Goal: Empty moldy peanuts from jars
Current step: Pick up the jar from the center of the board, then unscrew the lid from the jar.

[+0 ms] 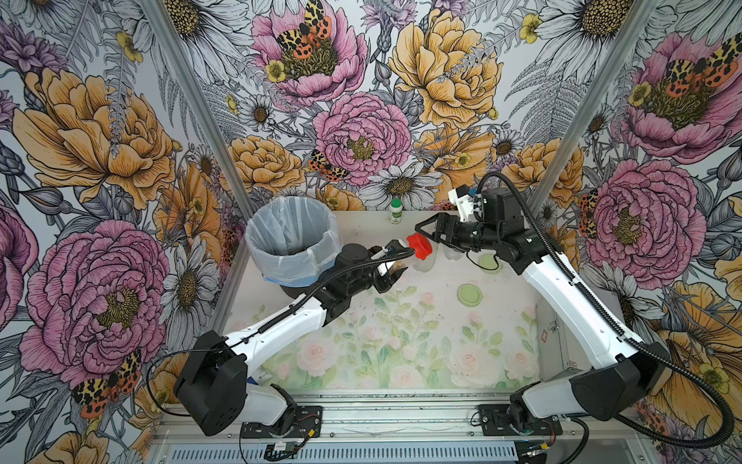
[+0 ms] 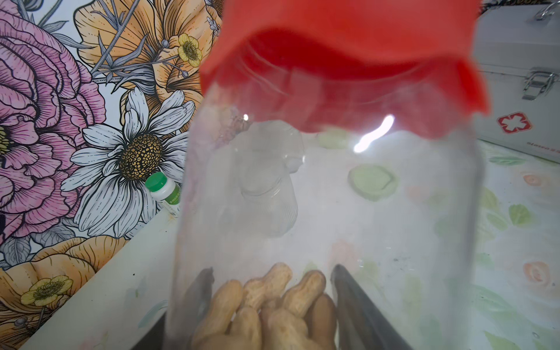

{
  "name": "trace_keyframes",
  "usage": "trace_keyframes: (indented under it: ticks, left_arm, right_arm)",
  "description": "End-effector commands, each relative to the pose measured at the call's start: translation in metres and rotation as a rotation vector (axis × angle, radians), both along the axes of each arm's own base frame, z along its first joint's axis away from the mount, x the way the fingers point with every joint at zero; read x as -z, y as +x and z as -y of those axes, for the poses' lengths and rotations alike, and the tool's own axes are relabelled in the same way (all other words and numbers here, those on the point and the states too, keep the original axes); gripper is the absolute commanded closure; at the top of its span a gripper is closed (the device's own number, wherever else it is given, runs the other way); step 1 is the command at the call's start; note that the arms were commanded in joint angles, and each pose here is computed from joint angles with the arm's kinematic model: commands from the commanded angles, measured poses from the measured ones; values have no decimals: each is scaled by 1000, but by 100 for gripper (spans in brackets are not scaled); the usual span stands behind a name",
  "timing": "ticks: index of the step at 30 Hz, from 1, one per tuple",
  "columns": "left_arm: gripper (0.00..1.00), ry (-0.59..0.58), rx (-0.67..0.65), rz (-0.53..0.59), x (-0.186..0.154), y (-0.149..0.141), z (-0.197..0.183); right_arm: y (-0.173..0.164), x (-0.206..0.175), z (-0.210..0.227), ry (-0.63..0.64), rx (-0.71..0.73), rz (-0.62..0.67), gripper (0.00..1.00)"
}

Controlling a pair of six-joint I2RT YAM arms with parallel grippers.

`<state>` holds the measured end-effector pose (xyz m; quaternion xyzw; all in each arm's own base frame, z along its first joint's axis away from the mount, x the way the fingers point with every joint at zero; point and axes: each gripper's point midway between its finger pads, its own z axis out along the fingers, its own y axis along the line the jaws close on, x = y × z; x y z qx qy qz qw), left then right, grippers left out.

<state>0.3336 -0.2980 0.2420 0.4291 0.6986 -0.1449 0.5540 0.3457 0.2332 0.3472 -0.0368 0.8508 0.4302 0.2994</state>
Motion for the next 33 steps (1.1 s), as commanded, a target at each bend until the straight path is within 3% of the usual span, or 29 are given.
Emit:
trace_keyframes:
  ticks: [1, 18, 24, 28, 33]
  left_arm:
    - [53, 26, -41, 53, -8, 2, -8]
    - [54, 17, -29, 104, -31, -8, -6]
    - [54, 16, -31, 107, -33, -8, -7]
    - [55, -28, -9, 103, -39, -11, -1]
    - [59, -65, 17, 87, -44, -12, 5]
  right_arm:
    - [-10, -8, -2, -16, -38, 9, 11]
    - [-7, 24, -12, -60, -87, -50, 13]
    - [-10, 24, -17, -54, -114, -49, 28]
    - [-21, 31, -27, -47, -187, -57, 46]
    - [-40, 34, -38, -39, -300, -30, 50]
